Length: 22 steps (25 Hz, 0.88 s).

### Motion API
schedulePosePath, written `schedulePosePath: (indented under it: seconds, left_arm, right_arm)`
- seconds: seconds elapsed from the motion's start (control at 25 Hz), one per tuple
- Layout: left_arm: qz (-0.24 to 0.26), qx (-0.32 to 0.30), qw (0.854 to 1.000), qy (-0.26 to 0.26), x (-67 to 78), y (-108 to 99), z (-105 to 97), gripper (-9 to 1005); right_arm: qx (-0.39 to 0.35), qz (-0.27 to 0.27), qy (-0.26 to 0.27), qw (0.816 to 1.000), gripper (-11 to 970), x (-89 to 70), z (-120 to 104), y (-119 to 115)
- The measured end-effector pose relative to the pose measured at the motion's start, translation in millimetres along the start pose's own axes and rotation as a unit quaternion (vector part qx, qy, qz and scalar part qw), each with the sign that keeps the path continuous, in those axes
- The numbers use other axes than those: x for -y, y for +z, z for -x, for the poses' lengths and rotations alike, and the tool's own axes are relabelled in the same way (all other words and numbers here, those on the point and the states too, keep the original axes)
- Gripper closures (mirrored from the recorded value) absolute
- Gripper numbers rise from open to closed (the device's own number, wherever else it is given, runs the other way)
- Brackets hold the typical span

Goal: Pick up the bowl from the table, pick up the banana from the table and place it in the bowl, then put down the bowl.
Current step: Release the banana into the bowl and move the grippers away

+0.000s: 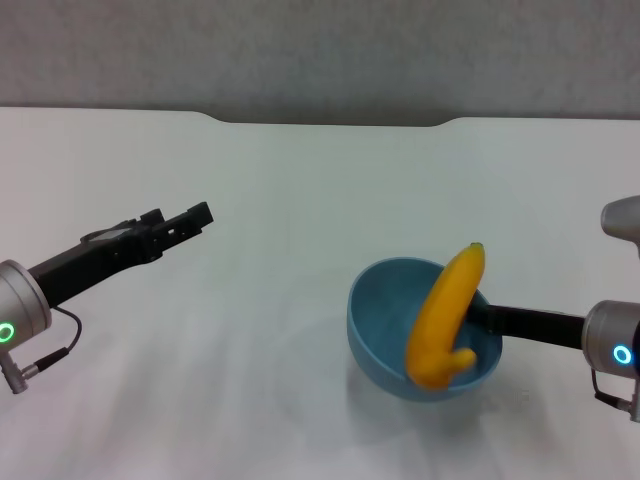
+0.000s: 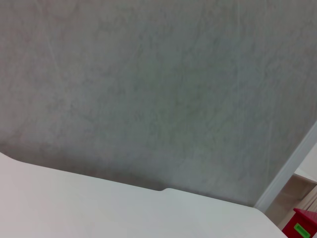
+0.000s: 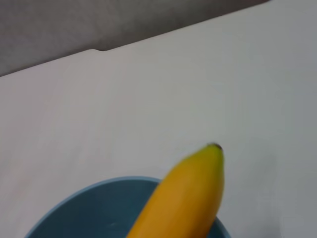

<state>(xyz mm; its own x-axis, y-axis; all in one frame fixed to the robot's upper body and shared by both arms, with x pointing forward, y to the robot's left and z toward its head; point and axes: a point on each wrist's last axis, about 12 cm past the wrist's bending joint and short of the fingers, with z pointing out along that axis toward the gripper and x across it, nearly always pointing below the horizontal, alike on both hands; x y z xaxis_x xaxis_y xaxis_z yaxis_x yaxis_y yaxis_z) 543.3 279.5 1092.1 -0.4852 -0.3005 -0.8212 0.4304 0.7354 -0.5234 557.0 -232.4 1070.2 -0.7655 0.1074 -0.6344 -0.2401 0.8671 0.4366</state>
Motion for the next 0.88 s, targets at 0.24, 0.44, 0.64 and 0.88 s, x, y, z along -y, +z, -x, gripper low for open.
schedulePosePath:
  seconds: [0.24, 0.44, 0.64, 0.88]
  left_arm:
    - [0.004, -0.001, 1.0, -0.002, -2.3, -0.3, -1.5, 92]
    - [0.008, -0.003, 1.0, -0.005, -4.5, -0.2, -2.8, 92]
    - [0.007, -0.002, 1.0, -0.003, -4.3, 0.5, -1.9, 92]
    - [0.008, -0.002, 1.0, -0.001, -4.7, 0.6, -1.2, 93]
  right_arm:
    - [-0.013, -0.001, 0.013, 1.0, 879, 7.4, -0.5, -1.2]
    - [-0.023, -0.001, 0.016, 1.0, 877, 9.7, 0.3, 0.0]
    - [-0.022, -0.01, 0.015, 1.0, 876, 15.1, 2.9, 0.9]
    - [-0.037, -0.024, 0.01, 0.999, 874, 24.8, 10.2, 12.3]
